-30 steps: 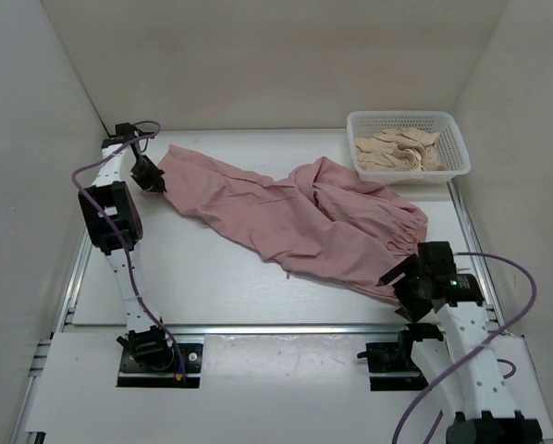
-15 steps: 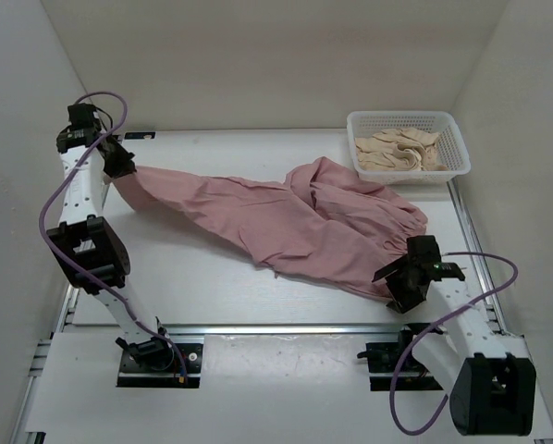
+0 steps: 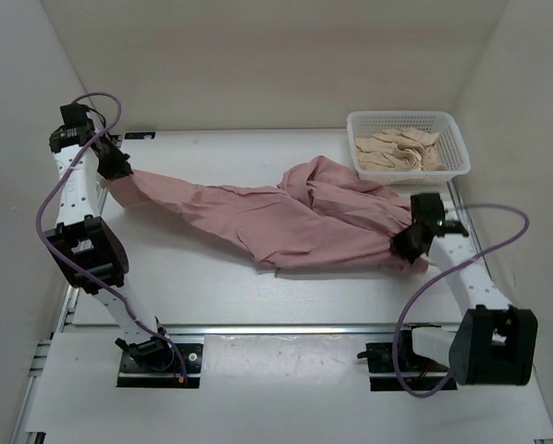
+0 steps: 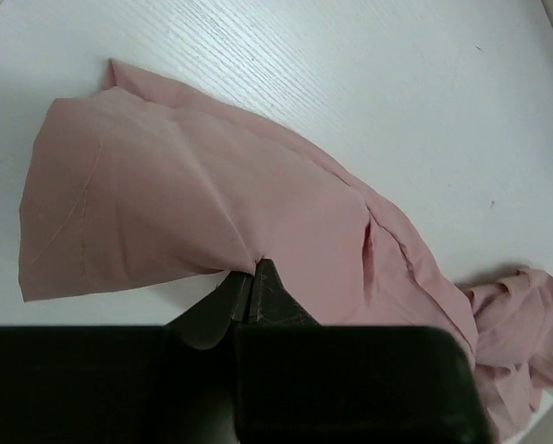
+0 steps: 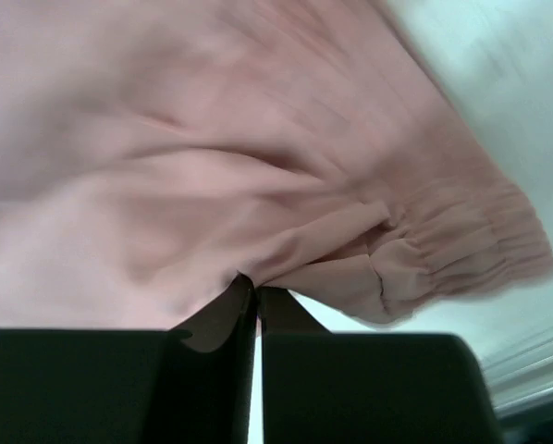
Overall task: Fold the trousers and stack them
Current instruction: Flatten the trousers out
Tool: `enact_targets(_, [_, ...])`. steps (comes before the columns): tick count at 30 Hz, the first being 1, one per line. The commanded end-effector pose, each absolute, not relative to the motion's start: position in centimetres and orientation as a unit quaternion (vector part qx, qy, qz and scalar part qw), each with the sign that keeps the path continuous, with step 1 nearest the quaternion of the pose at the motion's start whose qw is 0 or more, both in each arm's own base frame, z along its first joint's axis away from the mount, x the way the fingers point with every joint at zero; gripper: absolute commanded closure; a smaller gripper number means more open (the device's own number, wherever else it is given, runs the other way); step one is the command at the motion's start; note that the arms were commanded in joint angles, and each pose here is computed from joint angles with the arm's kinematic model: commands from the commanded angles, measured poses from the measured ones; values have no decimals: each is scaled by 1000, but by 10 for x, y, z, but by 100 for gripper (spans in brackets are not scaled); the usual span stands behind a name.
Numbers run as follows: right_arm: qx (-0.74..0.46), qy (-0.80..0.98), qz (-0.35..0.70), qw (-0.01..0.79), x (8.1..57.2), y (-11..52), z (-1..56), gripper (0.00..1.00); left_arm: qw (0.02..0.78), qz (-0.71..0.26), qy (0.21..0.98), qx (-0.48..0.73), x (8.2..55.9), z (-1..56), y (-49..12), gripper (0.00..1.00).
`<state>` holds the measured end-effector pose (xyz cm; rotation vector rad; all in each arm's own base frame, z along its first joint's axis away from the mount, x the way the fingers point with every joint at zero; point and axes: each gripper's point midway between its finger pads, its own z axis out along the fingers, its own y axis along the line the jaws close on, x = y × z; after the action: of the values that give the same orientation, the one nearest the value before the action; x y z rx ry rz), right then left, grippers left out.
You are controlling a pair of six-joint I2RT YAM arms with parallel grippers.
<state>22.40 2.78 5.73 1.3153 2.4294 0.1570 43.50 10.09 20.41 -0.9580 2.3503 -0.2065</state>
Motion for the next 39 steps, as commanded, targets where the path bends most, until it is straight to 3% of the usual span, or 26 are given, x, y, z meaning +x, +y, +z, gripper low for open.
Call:
enact_targets(1, [423, 846, 51, 321, 307, 5, 148, 100, 352, -114, 864, -341, 451, 256, 98, 90])
enact_targets(2, [413, 827, 70, 376, 336, 3, 206, 100, 349, -128, 863, -342, 455, 263, 94, 90])
enact_targets(3, [405, 826, 66, 386, 348, 1, 222, 100, 387, -137, 847, -338, 463, 302, 99, 90])
enact_targets(5, [381, 812, 71, 437, 361, -3, 284, 100, 405, -140, 838, -338, 470, 325, 100, 90])
enact_targets(9, [360, 802, 47, 474, 349, -16, 324, 100, 474, -159, 797, -340, 457, 390, 107, 90])
enact_targets(12, [360, 814, 32, 454, 323, -20, 300, 100, 476, -165, 789, -351, 441, 389, 111, 90])
enact_targets(19, [428, 842, -13, 327, 227, -23, 176, 100, 388, -101, 821, -407, 377, 299, 125, 90])
enact_targets(20, [437, 842, -15, 317, 214, -23, 167, 100, 350, -91, 832, -420, 358, 266, 129, 90])
enact_targets(21, [456, 827, -11, 330, 200, -25, 168, 100, 366, -79, 828, -418, 342, 271, 130, 90])
enact_targets(22, [464, 832, -34, 303, 175, -28, 153, 94, 365, -68, 828, -420, 331, 266, 133, 87])
enact_targets(23, [474, 820, -31, 320, 162, -30, 158, 78, 355, -47, 830, -427, 317, 254, 142, 59])
enact_targets(24, [467, 820, -17, 331, 160, -28, 162, 61, 370, -35, 824, -428, 311, 264, 143, 38])
enact_targets(25, [473, 812, -3, 341, 159, -26, 171, 19, 370, -28, 823, -430, 306, 266, 143, 18])
enact_targets(26, [479, 803, 7, 354, 160, -25, 179, 11, 375, -48, 824, -421, 308, 270, 136, 4])
enact_targets(29, [466, 797, 30, 382, 184, -22, 208, 2, 411, -65, 815, -404, 320, 300, 126, 0])
enact_targets(33, [355, 834, 98, 410, 251, 7, 243, 2, 461, -92, 844, -259, 360, 339, 71, 0])
enact_targets(37, [173, 883, 154, 408, 325, 82, 264, 5, 387, -72, 896, -206, 377, 304, 29, 0])
enact_targets(38, [142, 910, 129, 368, 350, 96, 237, 5, 377, -69, 901, -205, 378, 296, 26, 0])
enact_targets(39, [119, 908, 135, 379, 366, 111, 261, 5, 373, -64, 902, -207, 377, 292, 28, 0])
